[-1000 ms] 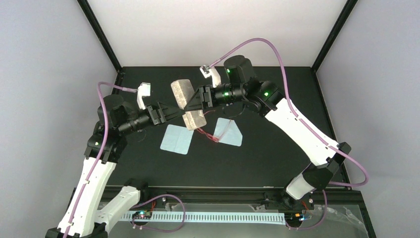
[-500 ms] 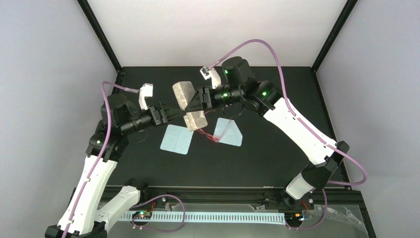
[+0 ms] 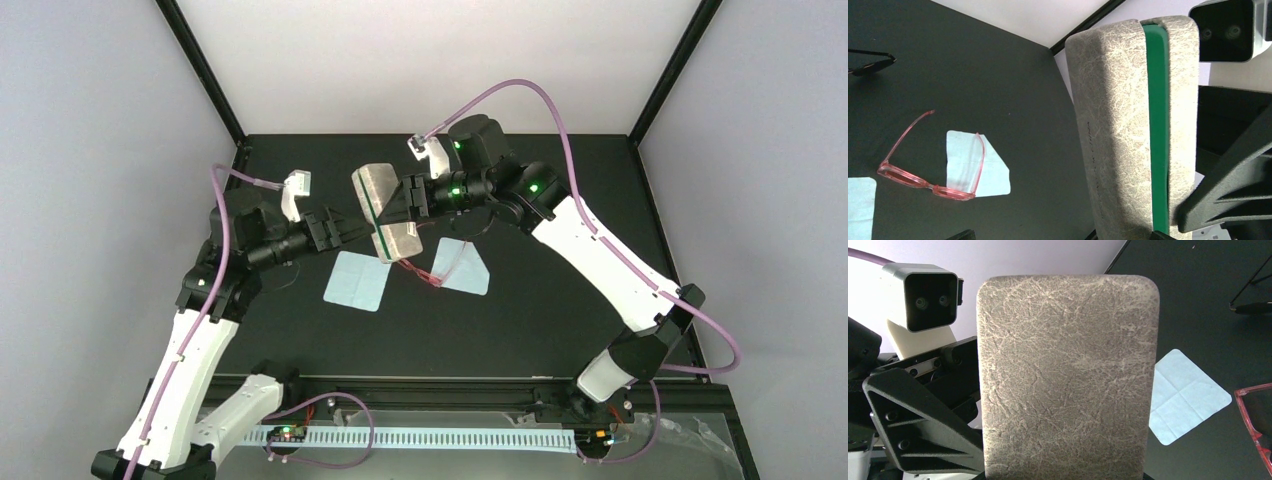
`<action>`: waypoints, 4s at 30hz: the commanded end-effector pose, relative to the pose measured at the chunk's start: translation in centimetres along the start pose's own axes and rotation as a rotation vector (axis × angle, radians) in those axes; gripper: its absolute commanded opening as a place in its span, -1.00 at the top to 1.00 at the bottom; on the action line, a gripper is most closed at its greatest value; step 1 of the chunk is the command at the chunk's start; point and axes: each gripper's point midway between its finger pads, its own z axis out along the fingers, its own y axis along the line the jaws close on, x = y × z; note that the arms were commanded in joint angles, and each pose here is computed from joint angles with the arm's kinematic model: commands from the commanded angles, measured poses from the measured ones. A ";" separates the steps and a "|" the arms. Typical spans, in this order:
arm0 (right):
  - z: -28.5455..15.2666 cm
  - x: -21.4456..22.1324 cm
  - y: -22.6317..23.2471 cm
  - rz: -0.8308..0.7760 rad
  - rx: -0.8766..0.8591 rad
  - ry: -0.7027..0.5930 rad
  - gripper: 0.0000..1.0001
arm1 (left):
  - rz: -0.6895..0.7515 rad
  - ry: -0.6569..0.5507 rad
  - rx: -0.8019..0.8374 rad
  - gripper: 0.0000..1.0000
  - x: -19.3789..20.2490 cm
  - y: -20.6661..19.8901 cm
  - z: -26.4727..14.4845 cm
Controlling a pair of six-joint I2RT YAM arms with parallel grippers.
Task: Organize the sunglasses
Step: Open the sunglasses case at the center of the board.
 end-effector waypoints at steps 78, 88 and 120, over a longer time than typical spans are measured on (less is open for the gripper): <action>-2.1 -1.0 4.2 -0.019 -0.146 0.005 0.74 | -0.015 -0.041 -0.053 0.29 -2.3 0.1 0.5; -1.3 -1.1 3.2 0.002 -0.112 0.008 0.72 | -0.047 -0.011 -0.135 0.78 -1.6 2.3 1.1; -1.0 0.9 -3.1 0.017 0.189 0.059 -0.99 | -0.163 0.076 -0.331 0.97 1.2 8.2 2.4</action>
